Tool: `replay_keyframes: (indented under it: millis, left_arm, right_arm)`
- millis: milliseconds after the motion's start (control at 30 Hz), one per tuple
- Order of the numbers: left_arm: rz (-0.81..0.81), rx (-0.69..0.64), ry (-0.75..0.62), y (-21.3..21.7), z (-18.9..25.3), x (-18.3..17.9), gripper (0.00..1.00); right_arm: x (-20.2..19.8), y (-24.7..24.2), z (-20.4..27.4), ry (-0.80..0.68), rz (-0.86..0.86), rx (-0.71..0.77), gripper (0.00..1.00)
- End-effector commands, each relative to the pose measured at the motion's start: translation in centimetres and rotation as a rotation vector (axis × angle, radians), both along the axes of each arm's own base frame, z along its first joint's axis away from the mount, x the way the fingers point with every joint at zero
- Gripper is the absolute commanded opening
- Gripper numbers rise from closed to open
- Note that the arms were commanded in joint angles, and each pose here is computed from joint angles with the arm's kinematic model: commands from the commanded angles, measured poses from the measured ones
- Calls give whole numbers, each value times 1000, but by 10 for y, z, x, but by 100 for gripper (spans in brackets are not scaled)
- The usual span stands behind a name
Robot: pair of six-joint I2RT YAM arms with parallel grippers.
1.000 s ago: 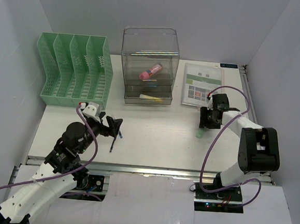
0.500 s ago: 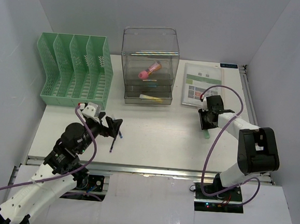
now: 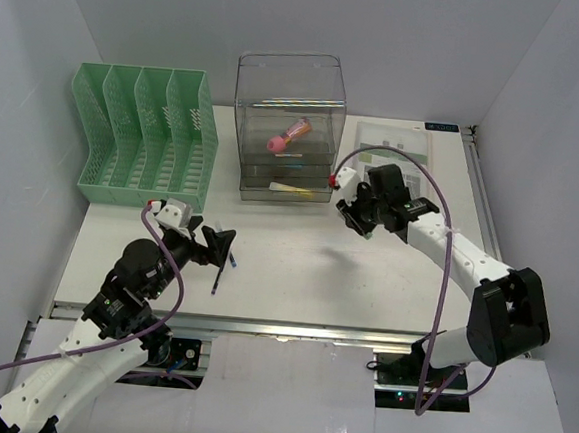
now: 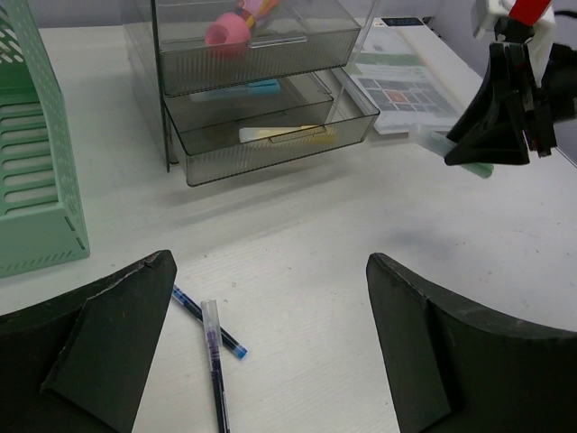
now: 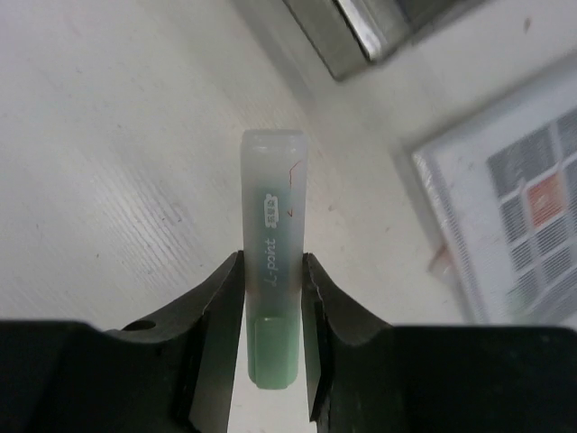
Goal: Organize the desk
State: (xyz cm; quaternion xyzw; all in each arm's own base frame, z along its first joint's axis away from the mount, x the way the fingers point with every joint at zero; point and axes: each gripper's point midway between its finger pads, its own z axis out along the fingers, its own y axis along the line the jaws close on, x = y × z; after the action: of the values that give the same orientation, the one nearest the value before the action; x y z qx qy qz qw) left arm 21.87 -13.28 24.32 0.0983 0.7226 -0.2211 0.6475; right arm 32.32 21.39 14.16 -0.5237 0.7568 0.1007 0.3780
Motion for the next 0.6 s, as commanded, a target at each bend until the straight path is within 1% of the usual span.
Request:
replay_keyframes:
  millis: [0, 67, 100, 167, 300, 367, 400, 433, 467, 500, 567]
  left_arm:
    - [17, -14, -33, 5, 14, -1, 98]
    - [25, -14, -36, 7, 15, -1, 98]
    - [29, -13, -36, 7, 15, -1, 98]
    - [28, -11, -36, 7, 14, -1, 98]
    - [36, -6, -37, 9, 14, 0, 98]
    - [36, -5, -37, 9, 13, 0, 98]
    - [36, -5, -38, 9, 14, 0, 98]
    - [34, -5, -38, 9, 14, 0, 98]
    - [32, -4, -38, 8, 14, 0, 98]
    - [30, -3, -36, 8, 13, 0, 98]
    - [27, -4, -36, 8, 13, -1, 98]
  right_arm:
    - [13, 70, 47, -263, 321, -119, 9]
    - [24, 95, 53, -341, 363, -181, 10]
    - [33, 101, 48, -352, 359, -218, 11]
    - [60, 120, 71, -438, 328, -237, 14]
    - [91, 147, 73, -475, 307, -262, 17]
    - [103, 151, 70, -508, 274, -286, 24]
    - [108, 152, 61, -509, 260, -302, 47]
    - [112, 153, 58, -515, 239, -306, 59]
    - [116, 153, 56, -520, 222, -307, 68]
    - [116, 153, 56, -518, 210, -299, 72]
    - [113, 153, 58, -501, 190, -267, 77]
